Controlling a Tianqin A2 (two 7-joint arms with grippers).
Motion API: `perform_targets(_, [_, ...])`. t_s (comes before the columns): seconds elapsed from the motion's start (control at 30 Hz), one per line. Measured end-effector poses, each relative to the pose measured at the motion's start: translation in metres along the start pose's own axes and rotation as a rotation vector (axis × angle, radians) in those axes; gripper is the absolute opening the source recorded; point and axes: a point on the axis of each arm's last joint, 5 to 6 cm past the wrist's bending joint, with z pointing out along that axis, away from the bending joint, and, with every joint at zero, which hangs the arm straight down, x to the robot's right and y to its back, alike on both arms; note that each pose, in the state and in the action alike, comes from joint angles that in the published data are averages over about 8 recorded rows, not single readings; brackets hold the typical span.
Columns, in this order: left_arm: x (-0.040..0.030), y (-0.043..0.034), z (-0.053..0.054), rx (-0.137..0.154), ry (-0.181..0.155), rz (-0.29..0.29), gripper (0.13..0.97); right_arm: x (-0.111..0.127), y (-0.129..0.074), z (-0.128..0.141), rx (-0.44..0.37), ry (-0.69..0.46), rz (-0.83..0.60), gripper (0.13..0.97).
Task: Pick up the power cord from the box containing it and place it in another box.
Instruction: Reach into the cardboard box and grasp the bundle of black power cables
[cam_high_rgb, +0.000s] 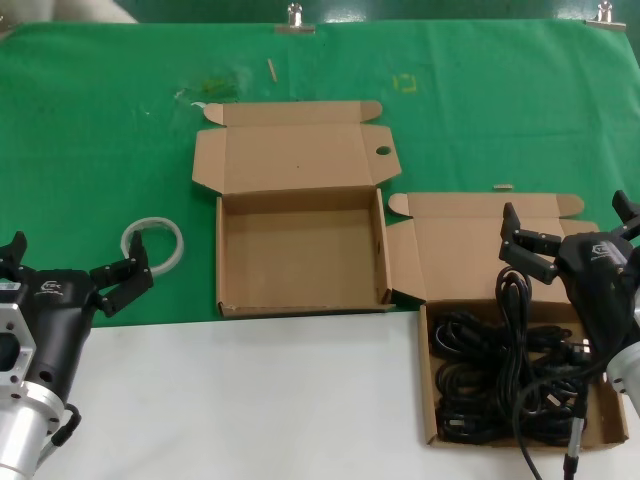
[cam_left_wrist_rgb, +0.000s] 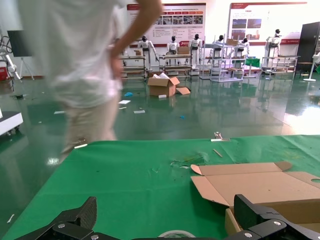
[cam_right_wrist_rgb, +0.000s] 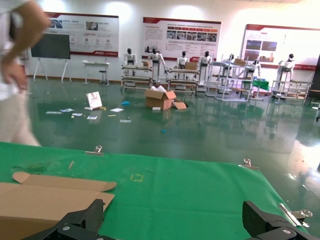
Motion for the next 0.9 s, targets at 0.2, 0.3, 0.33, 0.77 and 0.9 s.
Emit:
perform_targets(0.2, [0.0,0.0,0.0,0.0,0.0,0.0,0.966,0.0,0.0,0.0,0.0,0.0,0.0,0.966])
perform_targets(0.3, [0.0,0.0,0.0,0.0,0.0,0.0,0.966,0.0,0.0,0.0,0.0,0.0,0.0,0.966])
perform_targets(0.33, [0.0,0.0,0.0,0.0,0.0,0.0,0.966,0.0,0.0,0.0,0.0,0.0,0.0,0.966])
perform_targets(0.77, [0.0,0.0,0.0,0.0,0.0,0.0,0.966,0.0,0.0,0.0,0.0,0.0,0.0,0.966])
perform_targets(0.9, [0.0,0.0,0.0,0.0,0.0,0.0,0.966,0.0,0.0,0.0,0.0,0.0,0.0,0.966])
